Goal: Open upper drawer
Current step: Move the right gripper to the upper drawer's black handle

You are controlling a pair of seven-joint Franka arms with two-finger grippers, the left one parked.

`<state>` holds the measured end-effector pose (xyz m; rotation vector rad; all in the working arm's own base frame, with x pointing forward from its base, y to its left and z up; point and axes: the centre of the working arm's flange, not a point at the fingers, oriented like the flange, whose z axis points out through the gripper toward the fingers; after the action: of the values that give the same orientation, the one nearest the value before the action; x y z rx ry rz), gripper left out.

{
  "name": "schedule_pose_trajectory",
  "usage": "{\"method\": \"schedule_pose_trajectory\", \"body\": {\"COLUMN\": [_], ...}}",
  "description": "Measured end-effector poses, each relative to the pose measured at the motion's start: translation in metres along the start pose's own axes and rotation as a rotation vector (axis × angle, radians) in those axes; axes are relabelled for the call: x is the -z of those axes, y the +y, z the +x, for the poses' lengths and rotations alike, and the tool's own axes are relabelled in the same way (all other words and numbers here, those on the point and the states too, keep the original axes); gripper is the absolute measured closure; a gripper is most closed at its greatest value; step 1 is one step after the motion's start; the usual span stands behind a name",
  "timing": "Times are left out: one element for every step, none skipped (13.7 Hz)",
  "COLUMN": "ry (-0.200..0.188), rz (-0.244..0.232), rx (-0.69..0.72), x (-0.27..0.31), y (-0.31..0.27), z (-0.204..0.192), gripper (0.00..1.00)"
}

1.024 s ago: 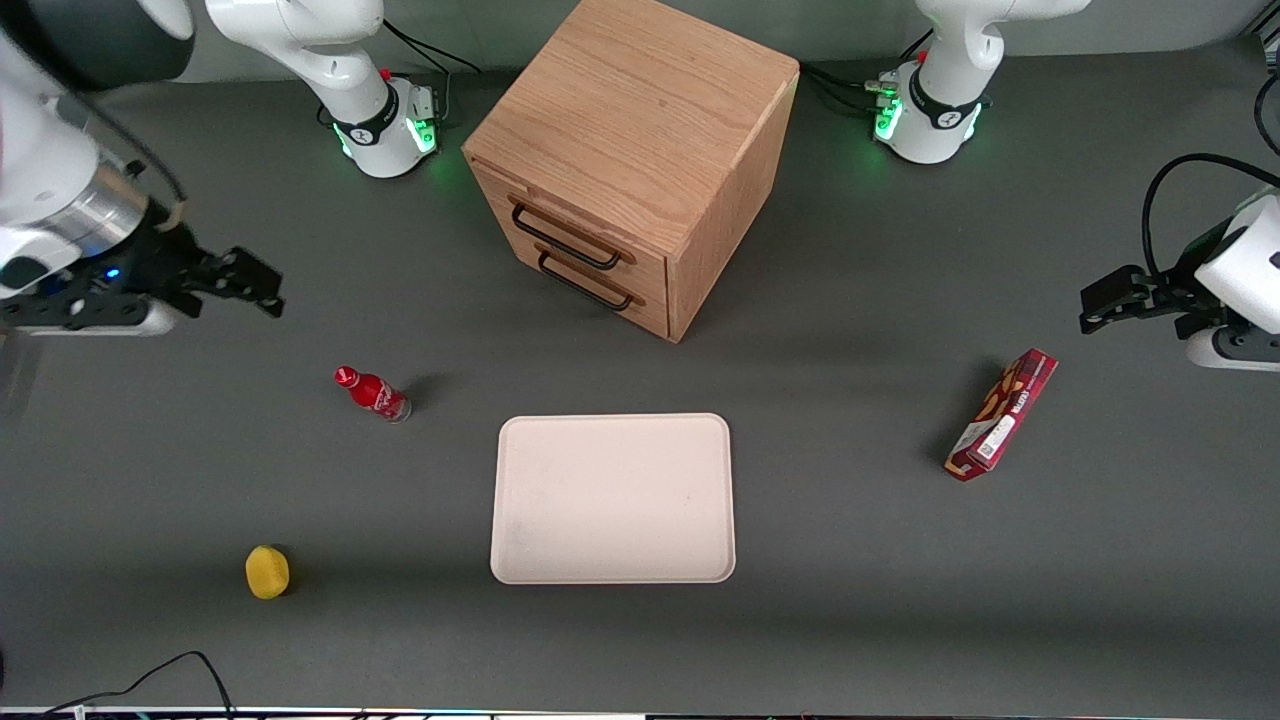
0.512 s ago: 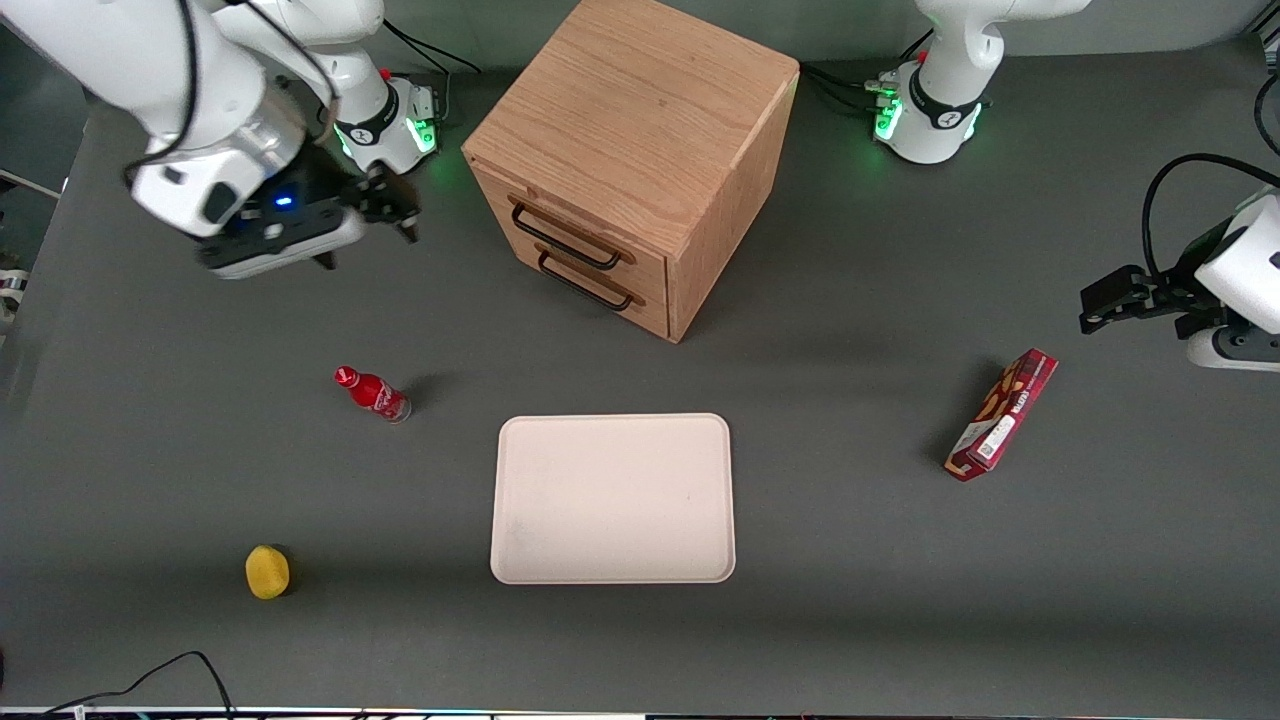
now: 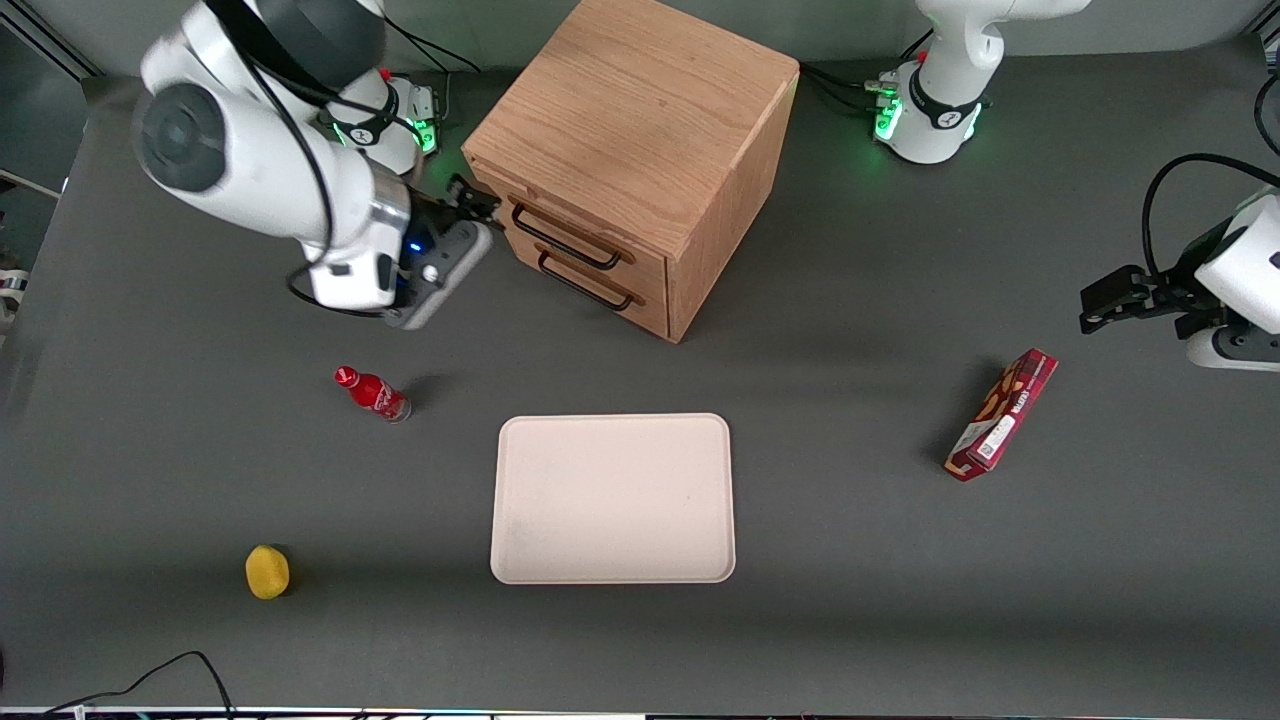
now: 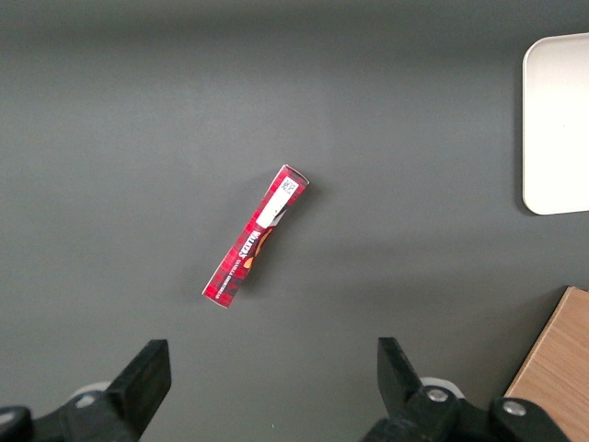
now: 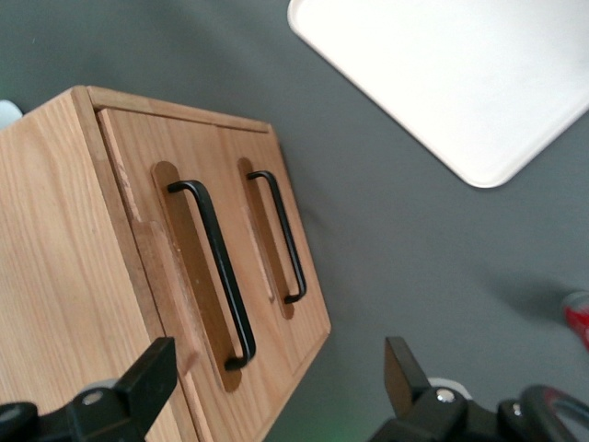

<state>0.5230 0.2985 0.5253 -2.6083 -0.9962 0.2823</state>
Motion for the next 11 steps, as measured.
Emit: {"method": "schedule_pose_trajectory", "body": {"ry": [-0.015, -0.031, -0.044, -0.055, -0.061, -0.059, -0.059, -0.064, -0.070, -0.077, -0.087], "rz": [0.015, 0.027, 0.036, 0.043, 0.046, 0.046, 0.046, 0.046, 0.048, 0.049, 0.052], "rx": [0.013, 0.025, 0.036, 0.044, 0.050, 0.059, 0.067, 0.075, 0.085, 0.091, 0.096], "x": [-0.012, -0.022, -0.030, -0.037, -0.045, -0.056, -0.070, -0.087, -0.100, -0.110, -0.117], "y": [-0.003, -0.007, -0.011, -0.014, -0.016, -0.016, -0.016, -0.013, -0.010, -0.007, -0.005], "z": [0.006, 0.011, 0.014, 0.015, 0.017, 0.018, 0.019, 0.018, 0.017, 0.015, 0.013], "gripper": [0.00, 0.00, 0.00, 0.00, 0.00, 0.00, 0.00, 0.00, 0.00, 0.00, 0.00]}}
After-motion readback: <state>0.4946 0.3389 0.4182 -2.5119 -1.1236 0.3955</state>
